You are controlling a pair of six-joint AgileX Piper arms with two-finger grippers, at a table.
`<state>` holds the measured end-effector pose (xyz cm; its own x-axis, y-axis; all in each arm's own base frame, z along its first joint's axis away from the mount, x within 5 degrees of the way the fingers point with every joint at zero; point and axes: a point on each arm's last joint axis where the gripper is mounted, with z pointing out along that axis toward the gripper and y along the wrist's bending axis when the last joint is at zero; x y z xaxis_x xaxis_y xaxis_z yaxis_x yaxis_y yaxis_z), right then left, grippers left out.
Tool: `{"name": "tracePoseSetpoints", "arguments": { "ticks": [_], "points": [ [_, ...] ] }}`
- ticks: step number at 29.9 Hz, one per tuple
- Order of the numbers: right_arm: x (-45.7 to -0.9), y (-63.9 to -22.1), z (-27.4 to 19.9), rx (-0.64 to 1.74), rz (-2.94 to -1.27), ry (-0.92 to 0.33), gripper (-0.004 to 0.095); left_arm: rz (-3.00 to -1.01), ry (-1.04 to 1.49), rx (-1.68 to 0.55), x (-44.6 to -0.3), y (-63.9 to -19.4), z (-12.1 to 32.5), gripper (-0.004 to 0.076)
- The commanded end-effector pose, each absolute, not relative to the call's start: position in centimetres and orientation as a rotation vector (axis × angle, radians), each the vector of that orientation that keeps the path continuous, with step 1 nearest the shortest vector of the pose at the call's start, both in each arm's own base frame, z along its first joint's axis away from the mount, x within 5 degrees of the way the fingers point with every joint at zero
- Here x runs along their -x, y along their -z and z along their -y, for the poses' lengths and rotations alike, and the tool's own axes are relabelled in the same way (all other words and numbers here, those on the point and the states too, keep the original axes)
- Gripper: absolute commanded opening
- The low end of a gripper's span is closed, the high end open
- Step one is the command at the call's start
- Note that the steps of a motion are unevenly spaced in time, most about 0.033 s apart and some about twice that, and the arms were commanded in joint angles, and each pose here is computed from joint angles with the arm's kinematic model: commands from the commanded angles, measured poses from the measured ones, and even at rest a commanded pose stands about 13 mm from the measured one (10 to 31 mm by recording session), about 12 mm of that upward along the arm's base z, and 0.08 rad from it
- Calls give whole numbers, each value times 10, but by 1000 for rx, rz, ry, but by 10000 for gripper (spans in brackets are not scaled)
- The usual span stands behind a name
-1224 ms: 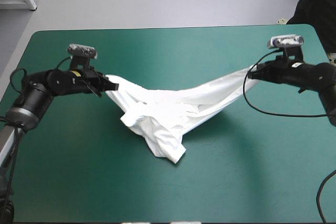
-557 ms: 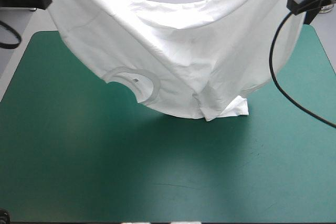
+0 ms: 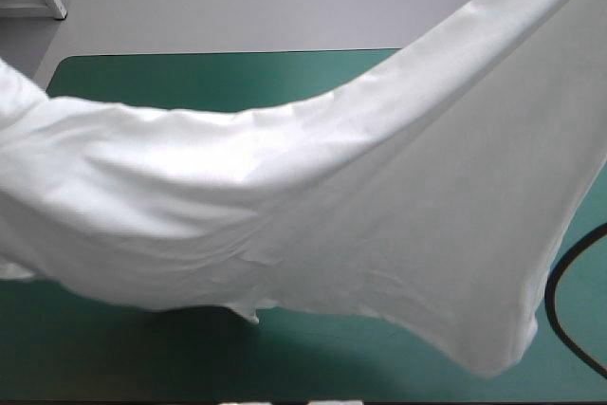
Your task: Fold the cloth
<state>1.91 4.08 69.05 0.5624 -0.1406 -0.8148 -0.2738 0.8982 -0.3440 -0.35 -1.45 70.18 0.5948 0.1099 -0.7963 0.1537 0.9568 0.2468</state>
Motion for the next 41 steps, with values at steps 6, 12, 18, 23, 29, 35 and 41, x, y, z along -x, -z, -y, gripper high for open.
{"name": "tracePoseSetpoints", "arguments": {
  "ticks": [6,12,18,23,29,35,41],
  "points": [
    [-57,-681,-26,353,-1107,4,-10,-1085,-11,-268,-53,-690,16,19],
    [-142,-638,-18,327,-1370,-8,-14,-1265,-20,-282,-136,-661,25,19],
    [-237,-585,-11,292,-1532,-36,-14,-1472,-10,-307,-250,-614,40,19],
    [-296,-555,-7,275,-1601,-49,-14,-1622,38,-329,-335,-562,54,19],
    [-363,-510,1,263,-1677,-19,-14,-1726,3,-379,-407,-502,63,19],
    [-417,-455,5,287,-1792,-6,-14,-1793,-5,-377,-452,-454,55,19],
    [-457,-400,8,285,-1909,-26,-13,-1929,51,-382,-478,-410,45,19]
  ]
}}
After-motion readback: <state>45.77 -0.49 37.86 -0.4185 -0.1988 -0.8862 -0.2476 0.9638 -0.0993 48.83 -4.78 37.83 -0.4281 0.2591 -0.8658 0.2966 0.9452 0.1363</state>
